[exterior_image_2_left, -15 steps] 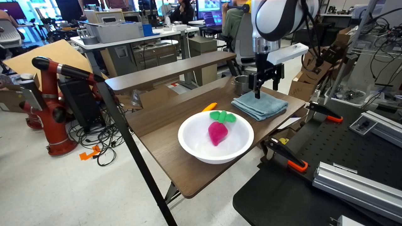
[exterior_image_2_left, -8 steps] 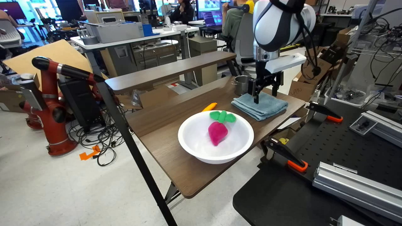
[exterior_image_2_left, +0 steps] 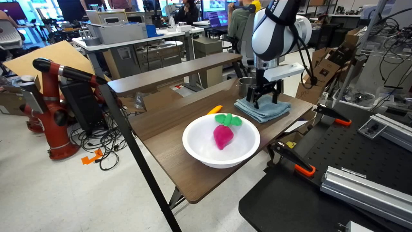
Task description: Slide the blue towel backwards
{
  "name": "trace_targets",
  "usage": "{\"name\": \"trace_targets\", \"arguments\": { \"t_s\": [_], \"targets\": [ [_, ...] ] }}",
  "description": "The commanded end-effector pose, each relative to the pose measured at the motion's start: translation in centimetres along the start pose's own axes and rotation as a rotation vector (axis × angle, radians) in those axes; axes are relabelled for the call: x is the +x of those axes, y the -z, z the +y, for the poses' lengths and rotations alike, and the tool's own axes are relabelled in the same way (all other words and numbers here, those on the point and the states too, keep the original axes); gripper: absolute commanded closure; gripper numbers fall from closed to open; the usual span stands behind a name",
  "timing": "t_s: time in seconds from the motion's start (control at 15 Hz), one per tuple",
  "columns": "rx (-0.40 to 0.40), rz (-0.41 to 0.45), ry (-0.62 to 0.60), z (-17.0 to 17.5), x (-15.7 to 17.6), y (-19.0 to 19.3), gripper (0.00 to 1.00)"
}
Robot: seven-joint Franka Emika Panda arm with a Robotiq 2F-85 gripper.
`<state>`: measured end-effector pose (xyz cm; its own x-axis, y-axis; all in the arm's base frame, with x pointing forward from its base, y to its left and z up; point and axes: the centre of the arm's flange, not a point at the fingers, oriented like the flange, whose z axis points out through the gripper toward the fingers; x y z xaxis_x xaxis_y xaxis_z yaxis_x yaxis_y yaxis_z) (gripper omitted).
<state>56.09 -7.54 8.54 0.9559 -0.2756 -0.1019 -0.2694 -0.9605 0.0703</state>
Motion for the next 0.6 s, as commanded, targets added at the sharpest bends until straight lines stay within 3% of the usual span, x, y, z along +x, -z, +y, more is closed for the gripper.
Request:
{"name": "trace_targets", "arguments": {
  "t_s": [0.0, 0.53],
  "targets": [
    [0.022, -0.009, 0.025, -1.3, 1.7, -1.0, 0.0],
    [0.015, 0.0, 0.084, -5.8, 3.4, -0.4, 0.0]
  ]
}}
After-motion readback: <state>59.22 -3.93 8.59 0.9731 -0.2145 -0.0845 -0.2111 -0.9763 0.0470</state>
